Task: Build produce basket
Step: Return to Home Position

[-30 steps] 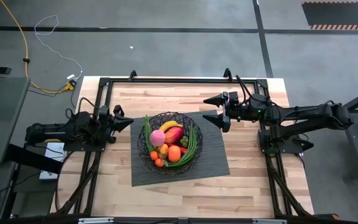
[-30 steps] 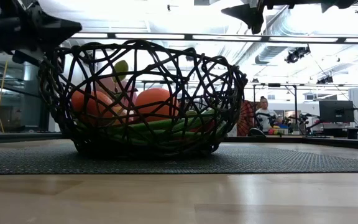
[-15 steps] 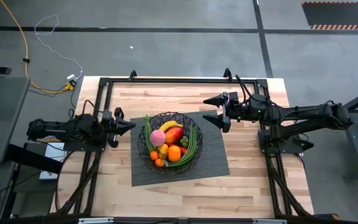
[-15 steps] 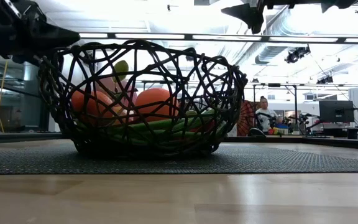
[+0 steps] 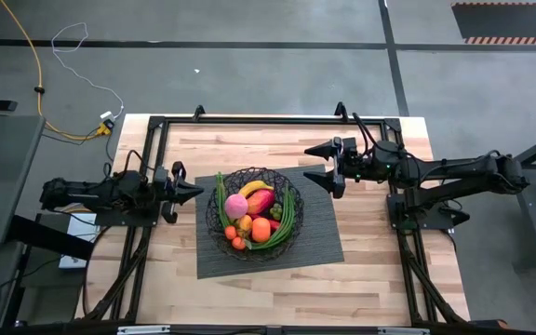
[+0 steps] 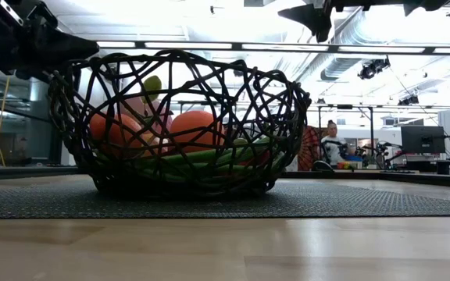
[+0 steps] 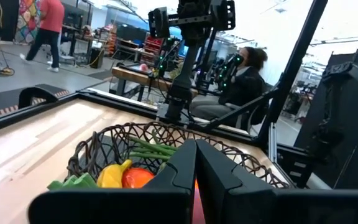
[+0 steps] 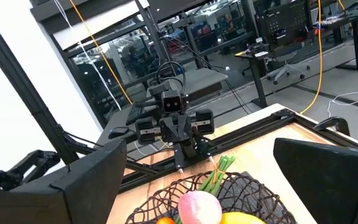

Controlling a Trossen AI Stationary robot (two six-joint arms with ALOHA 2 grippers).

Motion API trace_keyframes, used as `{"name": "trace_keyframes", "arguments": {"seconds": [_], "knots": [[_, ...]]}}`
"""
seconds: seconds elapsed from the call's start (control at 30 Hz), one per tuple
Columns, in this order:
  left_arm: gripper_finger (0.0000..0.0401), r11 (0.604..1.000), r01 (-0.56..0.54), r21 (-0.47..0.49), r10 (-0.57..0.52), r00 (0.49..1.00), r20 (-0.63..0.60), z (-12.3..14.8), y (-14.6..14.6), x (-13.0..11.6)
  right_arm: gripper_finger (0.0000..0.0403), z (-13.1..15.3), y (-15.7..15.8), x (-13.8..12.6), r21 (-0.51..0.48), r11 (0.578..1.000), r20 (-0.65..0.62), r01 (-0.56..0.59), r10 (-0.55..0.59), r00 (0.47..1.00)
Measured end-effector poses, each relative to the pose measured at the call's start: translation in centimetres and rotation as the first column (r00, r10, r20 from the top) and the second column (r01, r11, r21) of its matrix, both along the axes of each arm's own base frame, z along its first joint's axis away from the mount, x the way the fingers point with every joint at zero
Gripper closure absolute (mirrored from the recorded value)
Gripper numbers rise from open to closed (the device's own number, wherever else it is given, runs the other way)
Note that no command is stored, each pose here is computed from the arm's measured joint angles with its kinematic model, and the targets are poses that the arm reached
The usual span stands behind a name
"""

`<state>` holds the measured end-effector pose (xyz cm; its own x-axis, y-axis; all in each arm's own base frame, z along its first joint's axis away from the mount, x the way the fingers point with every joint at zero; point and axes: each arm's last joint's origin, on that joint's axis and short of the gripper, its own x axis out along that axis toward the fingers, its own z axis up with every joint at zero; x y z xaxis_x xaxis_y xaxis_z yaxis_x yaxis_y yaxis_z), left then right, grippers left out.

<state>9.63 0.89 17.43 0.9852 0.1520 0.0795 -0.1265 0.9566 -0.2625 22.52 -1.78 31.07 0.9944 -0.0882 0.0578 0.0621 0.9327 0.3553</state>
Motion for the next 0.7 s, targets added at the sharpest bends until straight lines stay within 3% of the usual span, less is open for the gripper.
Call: {"name": "trace_keyframes", "arguments": {"seconds": [0.13,0.23,0.4,0.6,0.7], "knots": [[0.04,1.0,0.0,-0.007,0.0,1.0,0.001,0.0,0.0,0.0,0.0046,-0.2,0.0,-0.1,0.026,1.0,-0.022,-0.013,0.013,1.0],[0.04,1.0,-0.001,-0.007,0.001,1.0,0.001,0.0,0.0,0.0,0.0091,-0.3,0.1,-0.7,0.049,0.999,-0.068,-0.011,0.014,0.998],[0.0398,1.0,-0.003,-0.007,0.003,1.0,0.001,0.0,0.0,0.0,0.0208,0.0,0.1,-3.1,0.027,1.0,-0.138,-0.003,0.007,0.99],[0.0398,1.0,-0.002,-0.01,0.002,1.0,0.001,0.0,0.0,0.0,0.0378,-1.2,0.7,-6.9,0.005,1.0,-0.093,-0.02,0.02,0.995],[0.0398,1.0,-0.003,-0.009,0.003,1.0,0.001,0.0,0.0,0.0,0.0386,-3.5,1.1,-8.8,0.056,0.997,-0.028,-0.047,0.048,0.998]]}}
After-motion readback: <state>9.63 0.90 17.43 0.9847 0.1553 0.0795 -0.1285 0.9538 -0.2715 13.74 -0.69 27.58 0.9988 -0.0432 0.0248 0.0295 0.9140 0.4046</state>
